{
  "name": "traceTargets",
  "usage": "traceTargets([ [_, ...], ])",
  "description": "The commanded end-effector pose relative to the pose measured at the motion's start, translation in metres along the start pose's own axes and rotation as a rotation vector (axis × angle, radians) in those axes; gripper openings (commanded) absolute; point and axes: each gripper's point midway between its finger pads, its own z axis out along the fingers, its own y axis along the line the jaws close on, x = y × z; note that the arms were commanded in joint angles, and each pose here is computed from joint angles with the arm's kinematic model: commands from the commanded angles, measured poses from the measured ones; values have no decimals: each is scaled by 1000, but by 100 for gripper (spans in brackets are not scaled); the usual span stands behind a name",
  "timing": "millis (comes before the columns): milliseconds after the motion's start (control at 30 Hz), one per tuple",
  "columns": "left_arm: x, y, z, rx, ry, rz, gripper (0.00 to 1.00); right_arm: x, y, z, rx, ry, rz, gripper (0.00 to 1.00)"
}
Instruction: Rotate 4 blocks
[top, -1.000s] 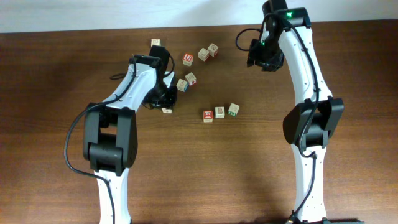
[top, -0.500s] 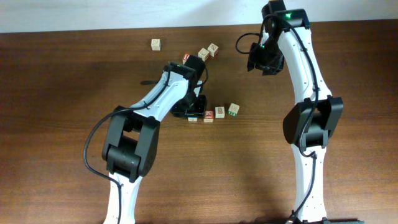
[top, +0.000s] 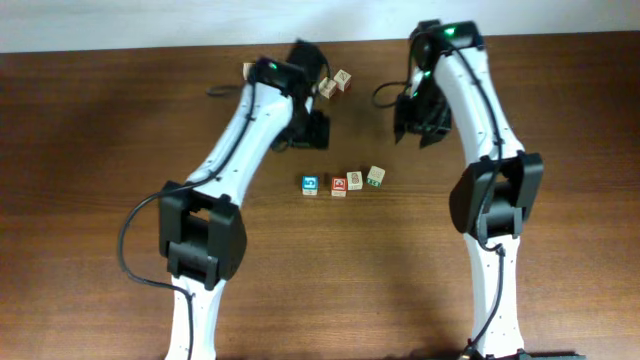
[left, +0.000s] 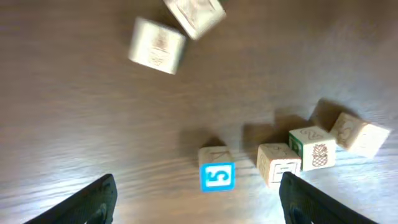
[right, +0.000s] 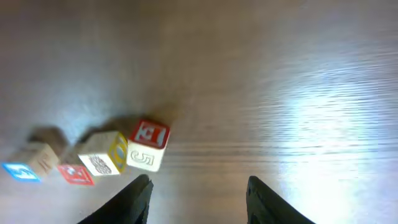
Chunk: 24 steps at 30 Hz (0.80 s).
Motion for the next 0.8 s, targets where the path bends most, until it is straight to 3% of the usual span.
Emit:
traceTargets([
  [0, -29, 39, -40, -43, -99, -63, 79, 15, 23, 14, 25, 19, -99, 49],
  [267, -43, 120, -56, -123, -133, -212, 80, 9, 32, 57, 29, 10, -159, 49],
  [633, -43, 129, -56, -127, -133, -229, 80, 22, 59, 61, -52, 43, -249, 44],
  [767, -43, 129, -56, -127, -133, -229, 80, 21, 69, 56, -117, 39, -247, 16],
])
